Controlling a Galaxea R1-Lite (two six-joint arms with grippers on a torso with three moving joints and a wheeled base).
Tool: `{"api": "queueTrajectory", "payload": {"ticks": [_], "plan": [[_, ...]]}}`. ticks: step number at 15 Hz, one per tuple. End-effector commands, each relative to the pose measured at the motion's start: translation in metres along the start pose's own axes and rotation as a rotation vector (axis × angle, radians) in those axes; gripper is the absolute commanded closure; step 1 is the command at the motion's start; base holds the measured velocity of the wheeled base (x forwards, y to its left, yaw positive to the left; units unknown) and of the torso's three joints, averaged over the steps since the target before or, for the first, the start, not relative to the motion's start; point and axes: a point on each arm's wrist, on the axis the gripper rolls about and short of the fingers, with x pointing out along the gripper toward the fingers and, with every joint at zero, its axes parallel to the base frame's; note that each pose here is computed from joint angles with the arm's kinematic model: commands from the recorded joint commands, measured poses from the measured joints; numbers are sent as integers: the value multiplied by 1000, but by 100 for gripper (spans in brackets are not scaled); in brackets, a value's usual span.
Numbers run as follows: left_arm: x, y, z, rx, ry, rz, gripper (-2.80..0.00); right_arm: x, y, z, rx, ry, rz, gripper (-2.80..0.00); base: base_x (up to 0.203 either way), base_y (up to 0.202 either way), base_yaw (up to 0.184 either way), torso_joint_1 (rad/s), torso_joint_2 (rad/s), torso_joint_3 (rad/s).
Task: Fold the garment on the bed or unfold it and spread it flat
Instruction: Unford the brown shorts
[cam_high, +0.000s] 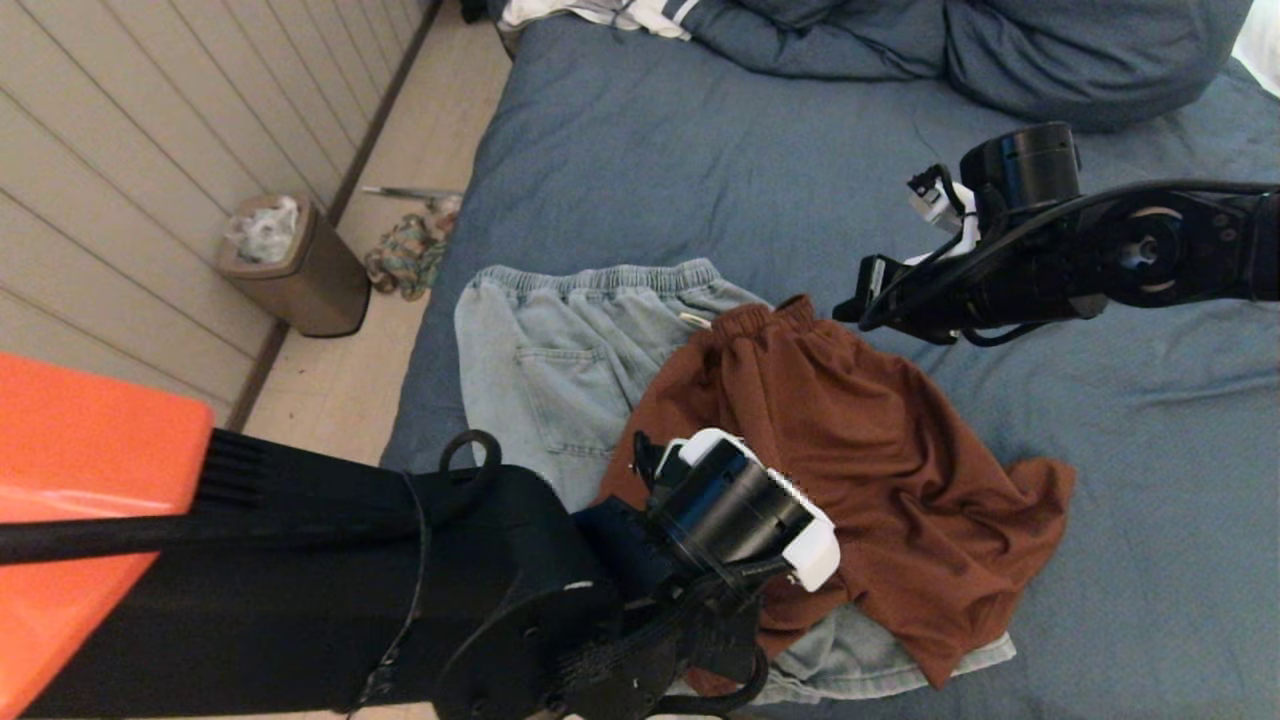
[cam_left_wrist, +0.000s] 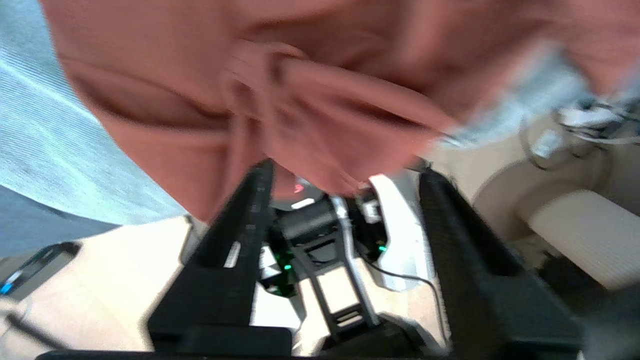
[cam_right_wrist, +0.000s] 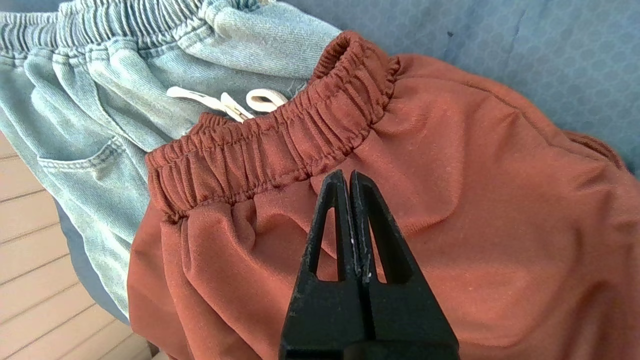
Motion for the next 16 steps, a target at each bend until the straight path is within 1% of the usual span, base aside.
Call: {"api": "queueTrajectory", "payload": {"ticks": [1, 3, 4, 5, 6, 8, 9, 11, 13, 14, 15, 16], "plan": [[-36, -3, 3, -2, -54, -62, -280, -3, 1, 1, 1, -4, 4, 0, 0, 0, 0, 0, 0, 0], [-61, 2, 16, -28, -126, -96, -280, -7, 3, 4, -2, -16, 9, 0, 0, 0, 0, 0, 0, 0], [-63, 10, 27, -55, -150, -84, -280, -8, 3, 4, -2, -20, 8, 0, 0, 0, 0, 0, 0, 0], [-59, 26, 40, -93, -170, -48, -169, -7, 3, 4, 1, -20, 8, 0, 0, 0, 0, 0, 0, 0], [-53, 41, 51, -124, -181, -14, 0, -8, 3, 5, 0, -24, 7, 0, 0, 0, 0, 0, 0, 0], [-32, 72, 73, -174, -177, 27, 0, -11, 3, 15, -9, -60, 8, 0, 0, 0, 0, 0, 0, 0], [-15, 81, 78, -187, -155, 39, 0, -9, 3, 19, -13, -65, 6, 0, 0, 0, 0, 0, 0, 0], [23, 92, 85, -206, -113, 66, 0, 3, 1, 26, -16, -44, -6, 0, 0, 0, 0, 0, 0, 0], [45, 100, 100, -229, -130, 77, 0, 7, 3, 34, -13, -21, -19, 0, 0, 0, 0, 0, 0, 0], [52, 102, 106, -228, -140, 79, 0, 8, 5, 35, -16, -9, -25, 0, 0, 0, 0, 0, 0, 0], [55, 105, 109, -228, -147, 80, 0, 12, 6, 29, -26, 22, -37, 0, 0, 0, 0, 0, 0, 0], [53, 105, 116, -234, -168, 61, 0, 12, 12, 26, -46, 28, -55, 0, 0, 0, 0, 0, 0, 0]]}}
